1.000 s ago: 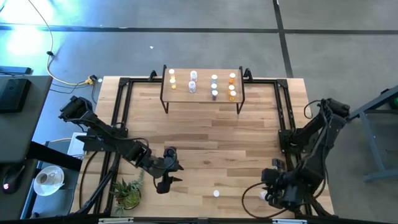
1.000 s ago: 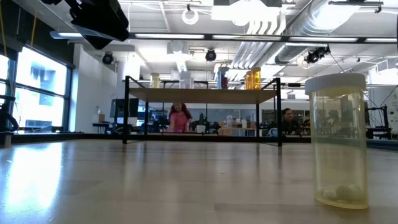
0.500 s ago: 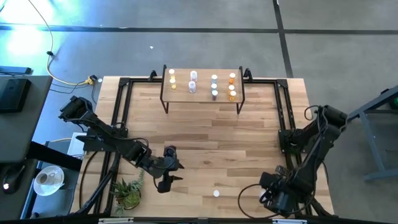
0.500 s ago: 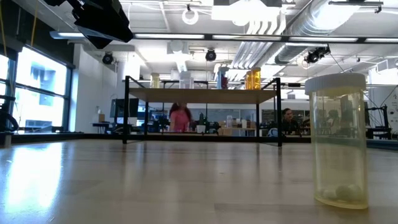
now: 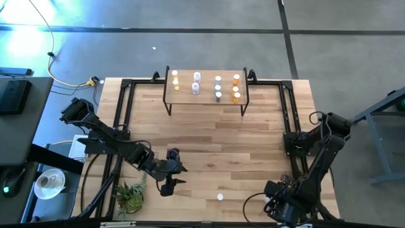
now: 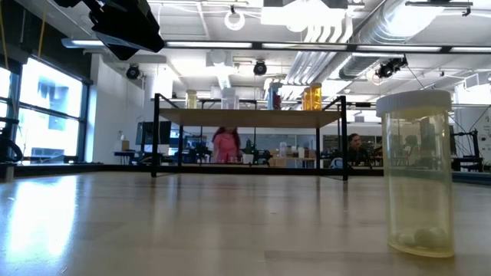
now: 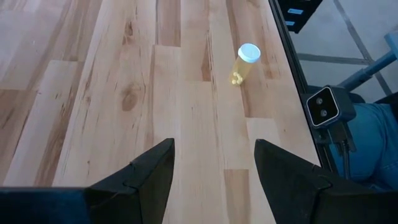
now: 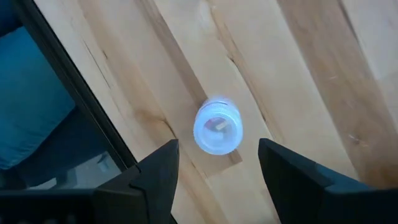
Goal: Pick and place medicine bottles onto shelf by color
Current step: Put the transparent pill bottle on the shelf aligned with the transparent pill bottles
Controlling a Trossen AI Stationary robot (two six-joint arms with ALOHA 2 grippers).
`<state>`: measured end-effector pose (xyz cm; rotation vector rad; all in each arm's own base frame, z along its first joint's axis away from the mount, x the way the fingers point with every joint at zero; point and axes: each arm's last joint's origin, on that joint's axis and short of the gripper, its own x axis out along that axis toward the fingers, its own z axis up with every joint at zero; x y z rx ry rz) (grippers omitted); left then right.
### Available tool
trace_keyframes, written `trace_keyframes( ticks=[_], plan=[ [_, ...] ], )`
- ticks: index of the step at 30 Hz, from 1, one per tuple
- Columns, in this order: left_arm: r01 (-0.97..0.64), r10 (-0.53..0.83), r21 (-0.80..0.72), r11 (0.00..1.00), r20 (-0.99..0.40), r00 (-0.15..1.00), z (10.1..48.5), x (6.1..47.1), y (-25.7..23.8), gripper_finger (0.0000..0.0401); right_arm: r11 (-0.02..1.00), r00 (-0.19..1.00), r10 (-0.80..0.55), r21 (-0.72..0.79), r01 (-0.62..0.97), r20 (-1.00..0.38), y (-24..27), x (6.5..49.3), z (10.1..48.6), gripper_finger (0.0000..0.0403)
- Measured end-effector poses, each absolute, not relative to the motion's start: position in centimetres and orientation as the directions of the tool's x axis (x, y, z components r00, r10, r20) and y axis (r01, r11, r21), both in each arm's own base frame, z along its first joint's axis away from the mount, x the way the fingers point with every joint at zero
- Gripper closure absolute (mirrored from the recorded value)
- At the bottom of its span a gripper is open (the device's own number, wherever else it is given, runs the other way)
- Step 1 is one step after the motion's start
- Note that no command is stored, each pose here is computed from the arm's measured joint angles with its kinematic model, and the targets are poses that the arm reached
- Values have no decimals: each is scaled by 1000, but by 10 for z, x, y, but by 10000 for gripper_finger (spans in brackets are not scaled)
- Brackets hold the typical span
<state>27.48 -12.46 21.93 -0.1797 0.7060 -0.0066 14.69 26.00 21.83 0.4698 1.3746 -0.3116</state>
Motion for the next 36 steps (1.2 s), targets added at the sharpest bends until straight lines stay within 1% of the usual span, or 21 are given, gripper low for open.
trace_keyframes(
  ticks=[4, 8, 15, 23, 27, 36],
  plan=[
    [-55, -67, -166, 985, -645, 762, 219, 275, -125, 190, 870, 158, 72, 140, 472, -985, 265, 148, 212, 192],
    [-55, -67, -166, 985, -645, 761, 219, 275, -125, 190, 881, 146, 52, 114, 460, -988, 269, 146, 206, 192],
    [-55, -67, -166, 985, -645, 761, 219, 275, -125, 190, 884, 172, -7, 75, 462, -985, 271, 149, 195, 192],
    [-55, -67, -166, 985, -645, 762, 219, 275, -125, 190, 884, 161, -24, 54, 464, -987, 272, 151, 189, 194],
    [-55, -67, -166, 985, -645, 762, 219, 275, -125, 190, 881, 170, -28, 56, 471, -985, 271, 153, 189, 206],
    [-55, -67, -166, 985, -645, 761, 219, 275, -125, 190, 865, 167, 7, 90, 494, -986, 270, 162, 189, 248]
  ],
)
